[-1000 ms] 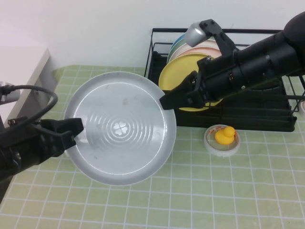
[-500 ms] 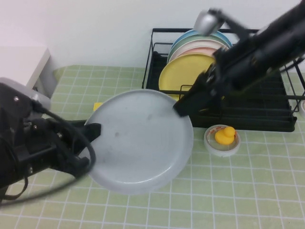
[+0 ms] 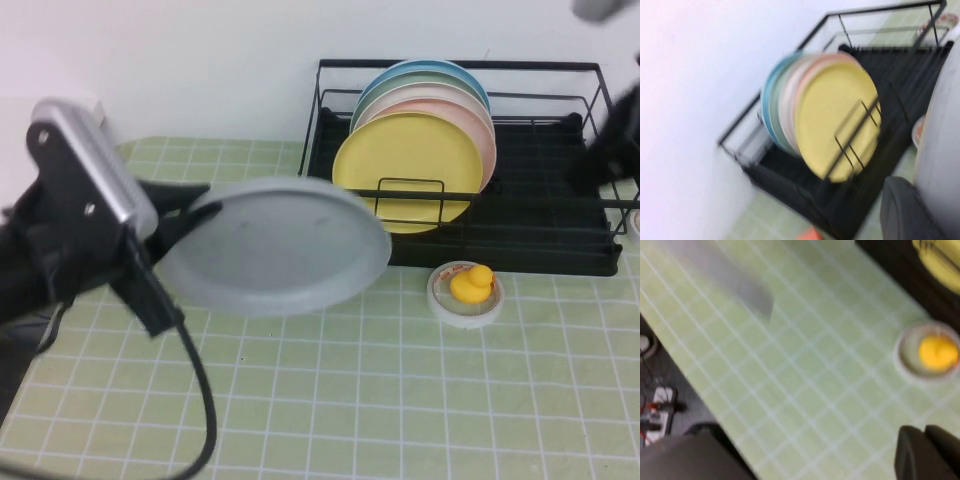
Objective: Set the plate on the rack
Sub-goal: Place the plate on the rack
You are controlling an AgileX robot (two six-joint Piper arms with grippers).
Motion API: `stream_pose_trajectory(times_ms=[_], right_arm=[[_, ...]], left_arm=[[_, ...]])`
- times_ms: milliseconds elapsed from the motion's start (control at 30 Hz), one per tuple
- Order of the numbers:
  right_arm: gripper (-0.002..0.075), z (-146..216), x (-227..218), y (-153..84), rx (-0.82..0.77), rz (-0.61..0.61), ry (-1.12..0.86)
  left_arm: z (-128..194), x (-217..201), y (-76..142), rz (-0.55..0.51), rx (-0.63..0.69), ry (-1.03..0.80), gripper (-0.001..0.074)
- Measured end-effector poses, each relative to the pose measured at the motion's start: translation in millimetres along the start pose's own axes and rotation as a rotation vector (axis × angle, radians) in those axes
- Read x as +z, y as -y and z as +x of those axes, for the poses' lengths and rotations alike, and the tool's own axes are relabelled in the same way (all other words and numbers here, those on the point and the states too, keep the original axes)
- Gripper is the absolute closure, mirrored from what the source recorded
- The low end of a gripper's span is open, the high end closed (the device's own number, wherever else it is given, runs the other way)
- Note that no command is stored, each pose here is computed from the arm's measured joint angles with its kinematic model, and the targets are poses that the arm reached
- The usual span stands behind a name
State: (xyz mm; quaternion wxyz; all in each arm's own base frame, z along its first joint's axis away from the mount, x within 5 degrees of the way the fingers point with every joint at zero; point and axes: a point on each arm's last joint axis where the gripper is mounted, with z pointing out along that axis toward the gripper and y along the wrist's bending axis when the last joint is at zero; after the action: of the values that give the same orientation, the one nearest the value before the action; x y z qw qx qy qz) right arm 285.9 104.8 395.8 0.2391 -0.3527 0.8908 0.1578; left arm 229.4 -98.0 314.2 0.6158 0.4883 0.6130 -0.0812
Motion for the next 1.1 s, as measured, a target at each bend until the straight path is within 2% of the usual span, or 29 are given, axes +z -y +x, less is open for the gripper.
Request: stream_pose_trajectory(times_ms=[100, 300, 567, 833, 1100], right_arm=[[0.0717, 25, 2, -8, 0.02, 0.0, -0.056], [0.0721, 83, 17, -22, 0.059, 0.029, -0.126], [0.0721, 146, 44, -35, 0.116, 0.063, -0.153], [0.0721, 166, 56, -36, 0.156, 0.079, -0.177], [0.0722, 163, 57, -34, 0.163, 0.104, -0.141]], left_arm=[[-10, 13, -14, 0.021, 0.056, 0.051, 0.0675], [-22, 52, -42, 0.061, 0.084, 0.118, 0.0675], [-11, 119, -80, 0.068, 0.112, 0.141, 0.0675], [13, 183, -109, 0.074, 0.123, 0.176, 0.0675], [40, 224, -118, 0.087, 0.07, 0.192, 0.0675]])
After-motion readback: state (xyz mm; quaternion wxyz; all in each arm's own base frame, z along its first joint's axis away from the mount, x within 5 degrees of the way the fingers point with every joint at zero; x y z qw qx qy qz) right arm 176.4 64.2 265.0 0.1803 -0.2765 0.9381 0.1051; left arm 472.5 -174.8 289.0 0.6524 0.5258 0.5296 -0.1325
